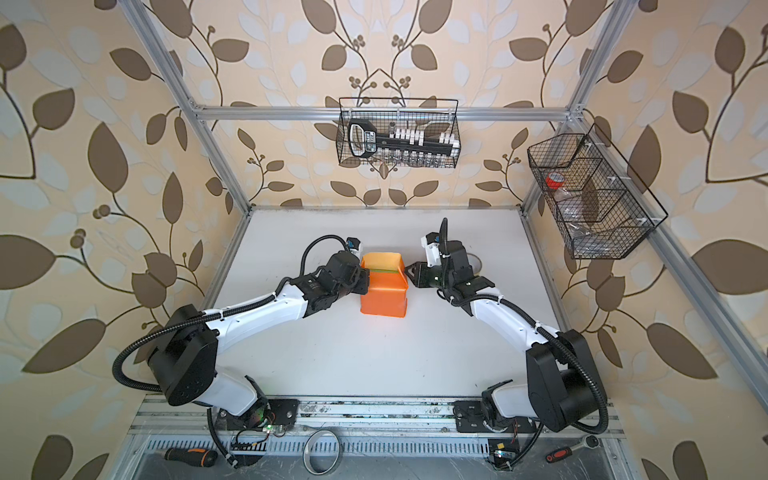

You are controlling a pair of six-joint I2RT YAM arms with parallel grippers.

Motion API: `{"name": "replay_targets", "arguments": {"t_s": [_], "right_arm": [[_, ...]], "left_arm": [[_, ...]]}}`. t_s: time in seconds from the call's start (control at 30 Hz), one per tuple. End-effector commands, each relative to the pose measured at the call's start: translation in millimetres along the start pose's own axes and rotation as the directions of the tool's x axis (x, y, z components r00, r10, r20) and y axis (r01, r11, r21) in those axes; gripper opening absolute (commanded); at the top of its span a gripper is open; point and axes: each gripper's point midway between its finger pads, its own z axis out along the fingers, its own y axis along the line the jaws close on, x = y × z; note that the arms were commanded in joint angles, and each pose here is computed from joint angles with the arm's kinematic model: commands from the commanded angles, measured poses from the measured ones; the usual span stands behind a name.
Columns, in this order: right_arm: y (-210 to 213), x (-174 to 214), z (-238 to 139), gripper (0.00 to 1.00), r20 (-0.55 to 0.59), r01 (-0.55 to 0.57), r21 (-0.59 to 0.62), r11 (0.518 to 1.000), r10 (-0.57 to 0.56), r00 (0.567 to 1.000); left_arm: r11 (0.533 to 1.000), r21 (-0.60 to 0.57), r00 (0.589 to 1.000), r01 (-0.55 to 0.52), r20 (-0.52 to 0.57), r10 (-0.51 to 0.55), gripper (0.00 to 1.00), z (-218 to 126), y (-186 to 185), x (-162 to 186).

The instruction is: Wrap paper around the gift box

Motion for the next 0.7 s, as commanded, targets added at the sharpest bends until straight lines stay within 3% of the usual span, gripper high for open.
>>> {"name": "replay_targets", "arguments": {"t_s": [0.0,0.5,0.67], "right_arm": [[0.5,8.6,8.8,0.32,-0.017,-0.003,-0.008,1.0,0.003,1.0],[-11.7,22.8,33.9,0.37,-0.044,-0.006,0.024,1.0,0.007,0.999],[-5.8,21.7,39.0,0.42,-0.027,-0.068,-0.05,0.996,0.067,0.997]], "left_arm": [[1.0,-0.01,1.0,-0.01,-0.026,0.01,0.0,-2.4,2.1,10.8],[1.0,0.017,1.0,0.001,-0.025,0.0,0.0,-3.7,-0.6,14.0],[1.0,0.02,0.999,0.001,-0.034,0.0,0.0,-2.4,-0.2,17.7]]}}
